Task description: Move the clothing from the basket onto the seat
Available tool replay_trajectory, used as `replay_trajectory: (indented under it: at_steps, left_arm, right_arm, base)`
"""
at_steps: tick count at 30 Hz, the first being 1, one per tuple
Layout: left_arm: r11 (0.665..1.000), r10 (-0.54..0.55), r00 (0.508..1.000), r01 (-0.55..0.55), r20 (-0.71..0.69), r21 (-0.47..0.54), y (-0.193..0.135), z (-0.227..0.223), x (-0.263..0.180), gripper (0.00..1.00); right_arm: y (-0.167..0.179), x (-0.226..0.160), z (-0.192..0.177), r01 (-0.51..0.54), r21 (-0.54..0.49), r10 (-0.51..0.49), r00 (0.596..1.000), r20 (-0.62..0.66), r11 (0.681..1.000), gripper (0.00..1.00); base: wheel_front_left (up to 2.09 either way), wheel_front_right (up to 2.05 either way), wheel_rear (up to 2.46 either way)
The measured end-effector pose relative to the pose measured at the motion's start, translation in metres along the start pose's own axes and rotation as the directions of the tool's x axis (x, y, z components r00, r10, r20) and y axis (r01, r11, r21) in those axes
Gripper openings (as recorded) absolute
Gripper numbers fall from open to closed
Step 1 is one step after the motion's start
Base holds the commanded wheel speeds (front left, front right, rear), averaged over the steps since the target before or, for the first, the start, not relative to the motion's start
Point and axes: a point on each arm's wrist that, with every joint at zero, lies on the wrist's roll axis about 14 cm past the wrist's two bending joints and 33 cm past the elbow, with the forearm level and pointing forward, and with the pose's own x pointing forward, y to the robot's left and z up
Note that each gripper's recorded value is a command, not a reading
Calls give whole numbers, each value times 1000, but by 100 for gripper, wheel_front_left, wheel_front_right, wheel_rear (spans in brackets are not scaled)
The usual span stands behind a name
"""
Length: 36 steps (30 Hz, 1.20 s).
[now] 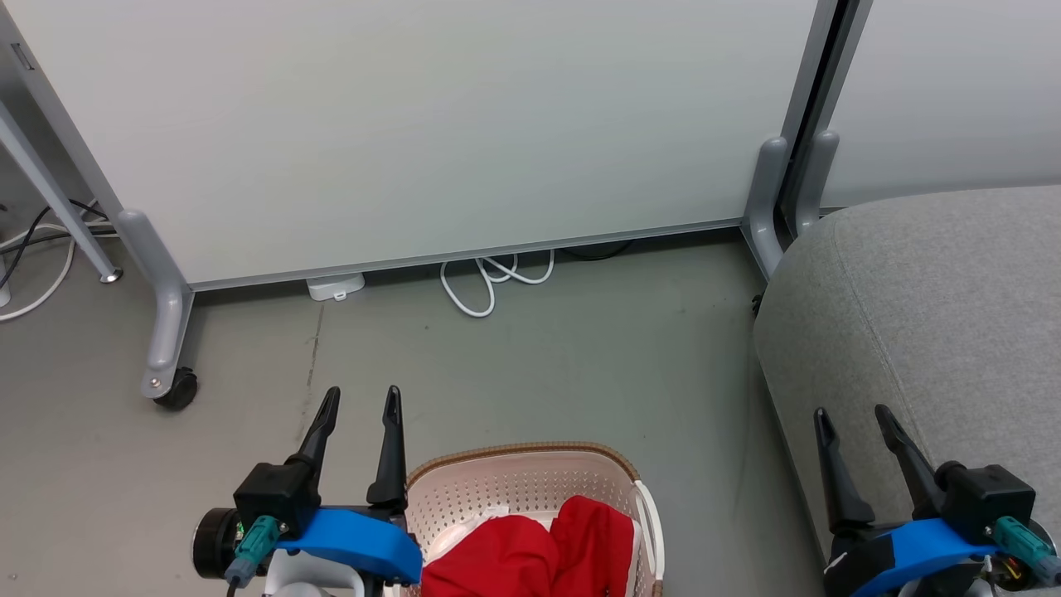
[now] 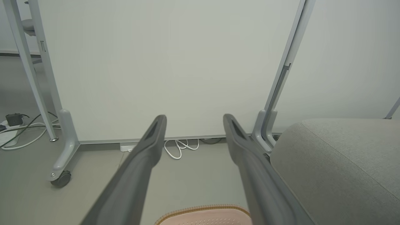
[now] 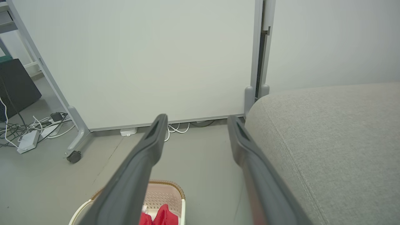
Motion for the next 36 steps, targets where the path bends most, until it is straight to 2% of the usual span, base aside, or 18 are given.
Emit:
replay_trajectory:
  at_steps: [13,27,36]
  left_arm:
    - [997,-18,1000,17,11,77,-3,0,0,100]
    - [997,-14,1000,13,4,77,-1,-2,0,100]
    - [997,-20,997,26,-80,73,0,-30,12,100]
  right_arm:
    - [3,-1,1,-16,-83,16,1000,6,996,100]
    - [4,-1,-2,-19,-79,19,1000,1,997,100]
    - [10,17,-2,-40,-78,40,999,5,996,100]
  base:
    - [0,0,0]
    - [0,0,0]
    - [0,0,0]
